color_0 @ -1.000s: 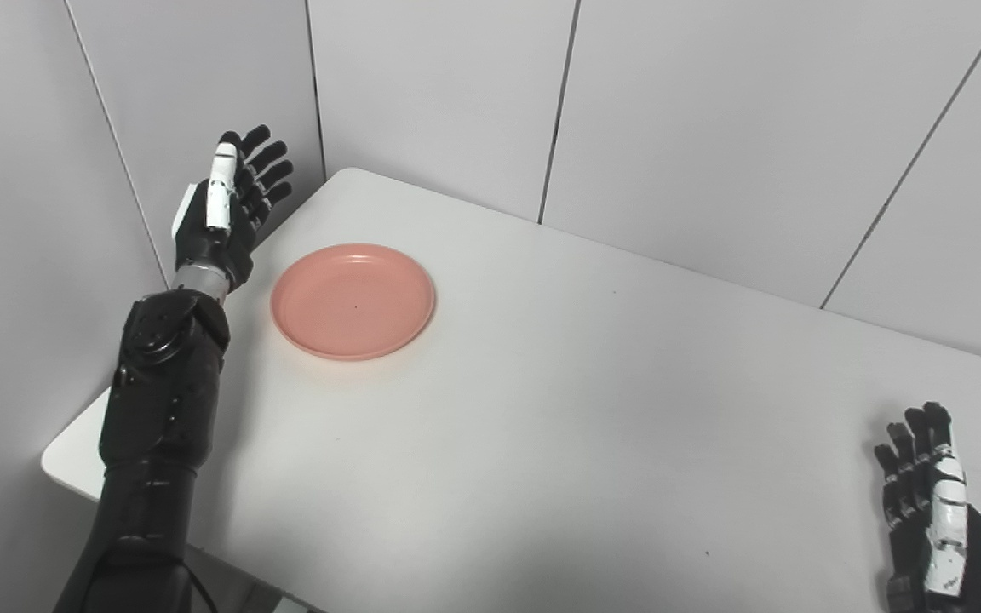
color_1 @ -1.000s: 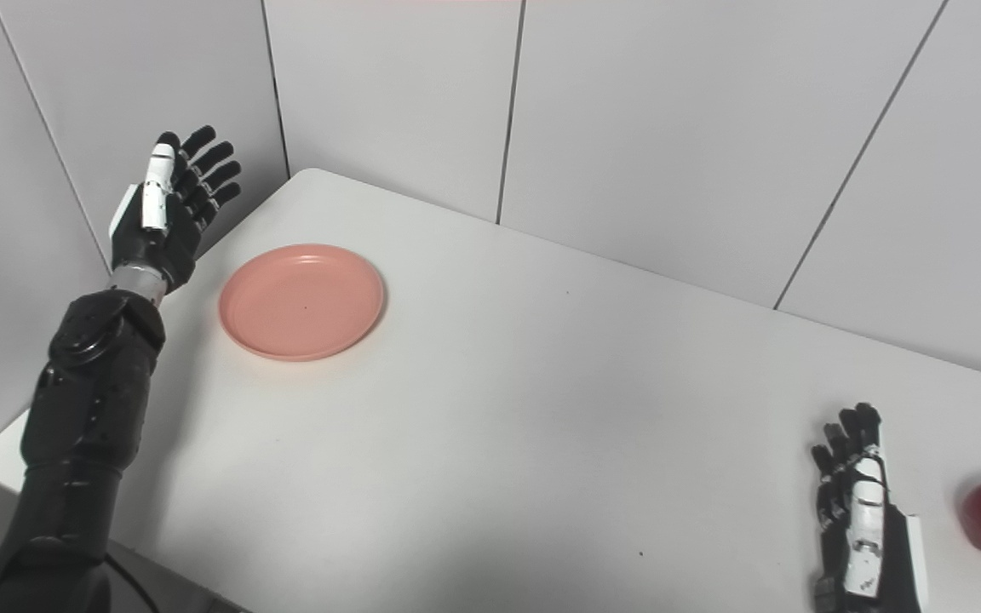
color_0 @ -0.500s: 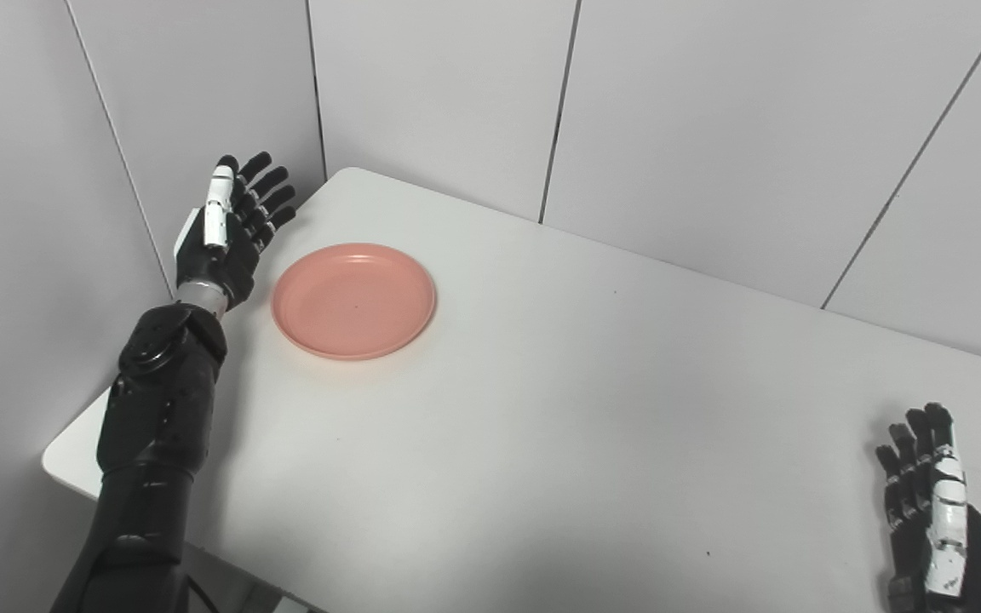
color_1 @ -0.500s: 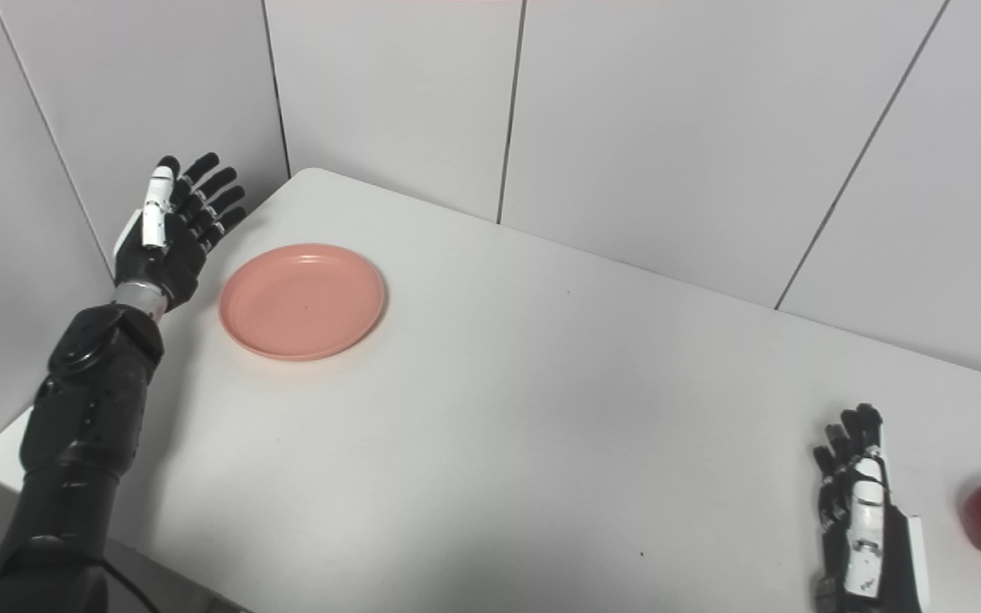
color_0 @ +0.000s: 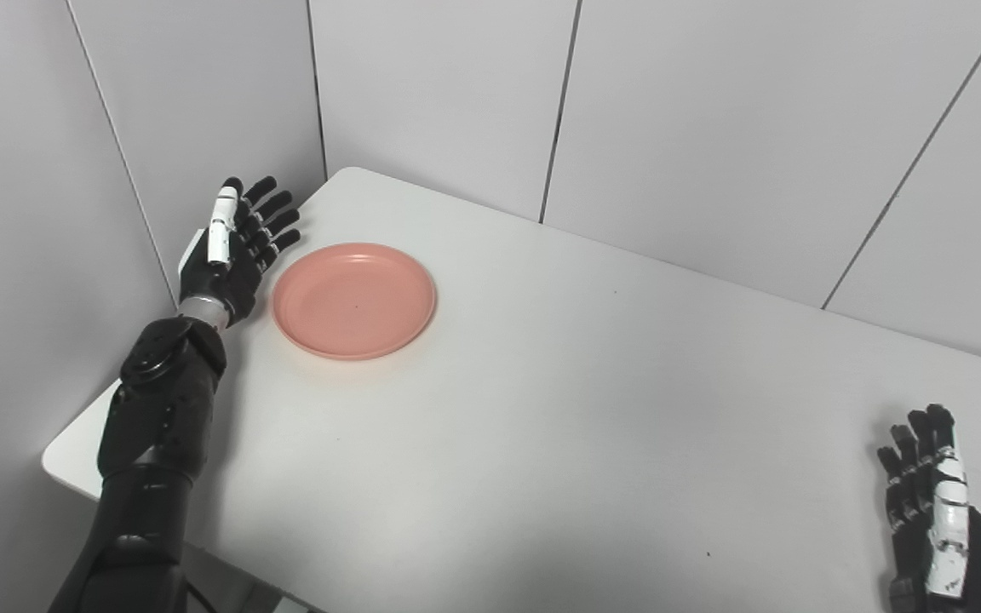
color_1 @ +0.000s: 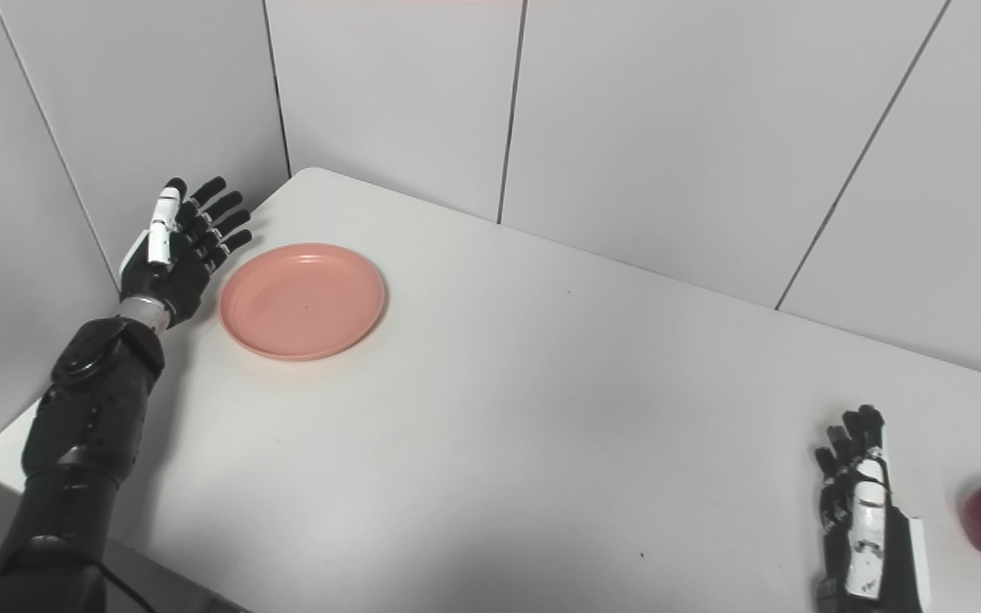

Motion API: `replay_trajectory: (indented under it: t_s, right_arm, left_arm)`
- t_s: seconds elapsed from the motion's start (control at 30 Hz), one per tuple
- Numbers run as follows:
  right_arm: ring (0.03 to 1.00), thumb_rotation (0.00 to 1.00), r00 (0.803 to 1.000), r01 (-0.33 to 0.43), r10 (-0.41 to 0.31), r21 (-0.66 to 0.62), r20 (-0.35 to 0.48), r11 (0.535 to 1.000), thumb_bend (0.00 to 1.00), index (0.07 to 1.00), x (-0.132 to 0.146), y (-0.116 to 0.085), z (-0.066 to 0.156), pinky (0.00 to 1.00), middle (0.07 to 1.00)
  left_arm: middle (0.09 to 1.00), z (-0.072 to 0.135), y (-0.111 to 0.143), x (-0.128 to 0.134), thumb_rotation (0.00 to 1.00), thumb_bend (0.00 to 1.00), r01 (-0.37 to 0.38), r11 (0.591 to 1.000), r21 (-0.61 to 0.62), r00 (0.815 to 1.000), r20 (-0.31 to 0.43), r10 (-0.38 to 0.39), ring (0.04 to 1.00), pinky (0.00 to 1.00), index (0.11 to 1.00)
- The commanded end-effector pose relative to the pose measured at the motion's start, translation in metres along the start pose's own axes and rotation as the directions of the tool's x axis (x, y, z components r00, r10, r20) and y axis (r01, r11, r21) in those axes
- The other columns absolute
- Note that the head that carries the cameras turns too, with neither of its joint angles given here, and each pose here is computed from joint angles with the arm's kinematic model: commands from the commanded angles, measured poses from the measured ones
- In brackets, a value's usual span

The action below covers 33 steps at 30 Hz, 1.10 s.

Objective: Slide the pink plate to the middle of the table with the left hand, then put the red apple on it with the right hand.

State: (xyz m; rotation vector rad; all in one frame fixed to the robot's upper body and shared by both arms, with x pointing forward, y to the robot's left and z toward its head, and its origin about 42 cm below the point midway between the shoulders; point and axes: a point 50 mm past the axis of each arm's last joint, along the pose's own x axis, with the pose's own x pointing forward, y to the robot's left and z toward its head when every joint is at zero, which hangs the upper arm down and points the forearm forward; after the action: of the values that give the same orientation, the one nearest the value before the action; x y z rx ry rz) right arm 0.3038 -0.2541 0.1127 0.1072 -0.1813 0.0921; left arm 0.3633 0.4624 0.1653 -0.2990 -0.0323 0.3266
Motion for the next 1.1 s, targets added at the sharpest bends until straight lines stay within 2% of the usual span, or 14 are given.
replay_trajectory:
  t_s: [0.0,0.8,1.07]
  right_arm:
    - [1.000,1.00,0.990,0.040,-0.037,0.018,-0.135,0.999,0.13,1.000,-0.030,-0.006,-0.028,1.00,1.000]
    - [1.000,1.00,0.990,0.037,-0.033,0.025,-0.134,0.999,0.12,1.000,-0.030,-0.007,-0.028,1.00,1.000]
    - [1.000,1.00,0.991,0.038,-0.035,0.022,-0.131,0.999,0.12,1.000,-0.030,-0.006,-0.027,1.00,1.000]
  left_arm:
    - [0.851,0.030,-0.002,0.010,1.00,0.33,0.014,1.000,0.027,0.995,0.102,-0.017,0.852,0.85,0.835]
    - [0.880,0.012,0.007,0.015,1.00,0.34,0.011,1.000,-0.003,0.999,0.045,-0.011,0.886,0.92,0.857]
    - [0.877,0.003,0.011,0.017,1.00,0.32,0.009,1.000,-0.002,1.000,0.023,-0.009,0.877,0.89,0.855]
